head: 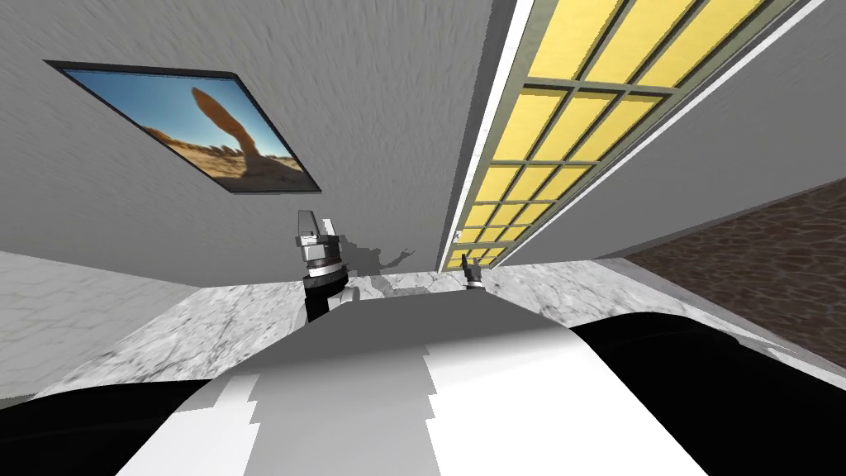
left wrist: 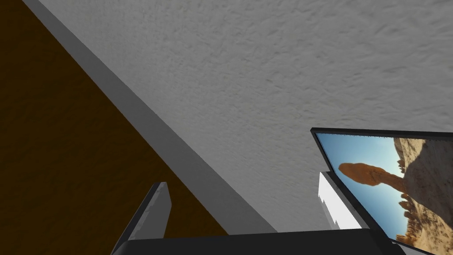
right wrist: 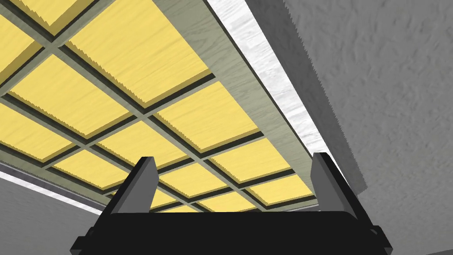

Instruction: Pull the door open

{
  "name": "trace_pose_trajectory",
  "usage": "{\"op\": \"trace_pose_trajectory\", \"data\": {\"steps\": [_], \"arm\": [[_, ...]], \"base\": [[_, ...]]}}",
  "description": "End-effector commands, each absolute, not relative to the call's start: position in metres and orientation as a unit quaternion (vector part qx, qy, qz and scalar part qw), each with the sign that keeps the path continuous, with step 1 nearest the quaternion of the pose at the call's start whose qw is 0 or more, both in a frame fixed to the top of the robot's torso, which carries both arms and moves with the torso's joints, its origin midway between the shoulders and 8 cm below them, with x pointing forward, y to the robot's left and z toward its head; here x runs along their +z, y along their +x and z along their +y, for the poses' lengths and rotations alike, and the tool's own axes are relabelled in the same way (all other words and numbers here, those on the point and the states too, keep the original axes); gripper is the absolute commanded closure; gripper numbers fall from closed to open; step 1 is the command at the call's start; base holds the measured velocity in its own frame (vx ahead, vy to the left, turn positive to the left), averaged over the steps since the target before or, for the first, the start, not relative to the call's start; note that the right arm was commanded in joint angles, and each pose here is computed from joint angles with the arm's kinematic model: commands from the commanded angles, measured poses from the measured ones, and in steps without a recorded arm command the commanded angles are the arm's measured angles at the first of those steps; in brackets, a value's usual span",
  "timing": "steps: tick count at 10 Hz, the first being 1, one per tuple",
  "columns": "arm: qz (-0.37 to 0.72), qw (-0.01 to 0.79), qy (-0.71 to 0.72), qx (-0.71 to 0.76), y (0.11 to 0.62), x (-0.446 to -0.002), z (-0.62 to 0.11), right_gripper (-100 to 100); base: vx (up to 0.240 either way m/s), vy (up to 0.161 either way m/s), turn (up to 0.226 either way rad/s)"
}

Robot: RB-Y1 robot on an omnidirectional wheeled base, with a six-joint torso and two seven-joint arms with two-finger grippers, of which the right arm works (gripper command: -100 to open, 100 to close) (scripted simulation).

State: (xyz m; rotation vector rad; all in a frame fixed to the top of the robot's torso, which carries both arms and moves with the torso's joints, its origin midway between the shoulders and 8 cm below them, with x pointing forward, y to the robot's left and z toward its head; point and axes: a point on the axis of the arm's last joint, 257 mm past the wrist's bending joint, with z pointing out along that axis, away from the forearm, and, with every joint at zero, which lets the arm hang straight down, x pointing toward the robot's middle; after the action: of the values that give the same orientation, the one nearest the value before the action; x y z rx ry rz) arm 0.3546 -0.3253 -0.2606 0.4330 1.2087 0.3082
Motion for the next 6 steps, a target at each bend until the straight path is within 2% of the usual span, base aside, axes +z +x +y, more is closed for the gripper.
{"op": "trace_pose_trajectory", "data": {"steps": [1,6], "arm": [[0.574,0.786,0.193,0.123,0.351,-0.273,-0.329,-100],[0.611,0.77,0.169,0.067,0.341,-0.309,-0.337,-100]], "base": [[0.065,-0.06,0.097],[0.074,-0.071,0.117]]}}
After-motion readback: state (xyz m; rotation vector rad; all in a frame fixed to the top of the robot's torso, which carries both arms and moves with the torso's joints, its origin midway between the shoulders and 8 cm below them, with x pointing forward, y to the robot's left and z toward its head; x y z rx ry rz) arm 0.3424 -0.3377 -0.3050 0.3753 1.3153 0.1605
